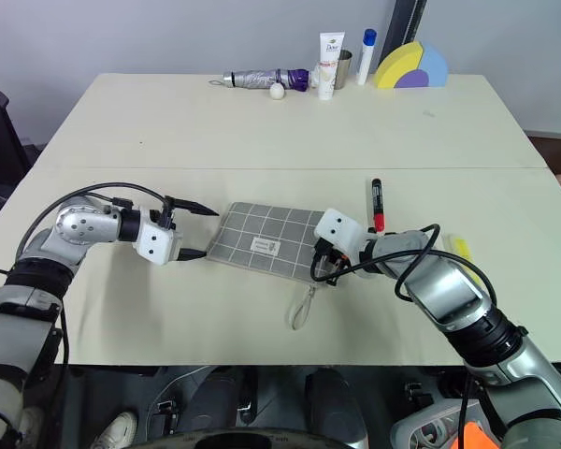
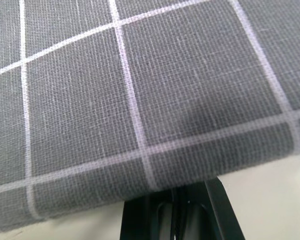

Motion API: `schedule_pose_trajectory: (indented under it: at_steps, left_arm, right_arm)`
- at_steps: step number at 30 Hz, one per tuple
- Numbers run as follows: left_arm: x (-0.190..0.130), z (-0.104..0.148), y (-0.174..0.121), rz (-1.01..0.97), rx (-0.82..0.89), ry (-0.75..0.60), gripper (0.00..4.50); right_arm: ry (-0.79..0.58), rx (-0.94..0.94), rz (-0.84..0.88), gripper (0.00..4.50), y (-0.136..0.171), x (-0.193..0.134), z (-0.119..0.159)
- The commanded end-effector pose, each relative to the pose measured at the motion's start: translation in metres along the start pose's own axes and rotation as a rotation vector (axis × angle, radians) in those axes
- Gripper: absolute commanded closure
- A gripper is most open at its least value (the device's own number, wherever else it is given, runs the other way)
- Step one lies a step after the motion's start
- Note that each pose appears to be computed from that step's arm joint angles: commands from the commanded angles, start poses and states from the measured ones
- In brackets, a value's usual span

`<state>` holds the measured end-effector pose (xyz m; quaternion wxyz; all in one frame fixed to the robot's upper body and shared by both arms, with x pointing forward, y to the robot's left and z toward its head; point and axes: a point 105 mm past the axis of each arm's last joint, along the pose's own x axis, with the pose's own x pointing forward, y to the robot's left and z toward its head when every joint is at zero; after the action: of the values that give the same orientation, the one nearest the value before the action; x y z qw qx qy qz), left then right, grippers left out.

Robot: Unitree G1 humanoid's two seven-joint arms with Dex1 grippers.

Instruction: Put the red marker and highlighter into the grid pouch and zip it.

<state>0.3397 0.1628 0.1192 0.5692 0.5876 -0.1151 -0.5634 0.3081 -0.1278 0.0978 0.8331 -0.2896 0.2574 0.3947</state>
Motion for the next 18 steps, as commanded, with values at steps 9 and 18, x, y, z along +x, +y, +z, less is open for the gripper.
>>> schedule_pose_trajectory:
  at_steps: [9,18]
  left_arm:
    - [0.018,0.011,0.01,0.114,-0.045,-0.113,0.0]
    - [0.0,-0.001,0.013,0.131,-0.137,-0.076,0.0]
  right_arm:
    - [-0.019,-0.006,0.005,4.47,0.002,0.005,0.006]
    - [-0.021,-0.007,0.007,4.47,0.003,0.005,0.006]
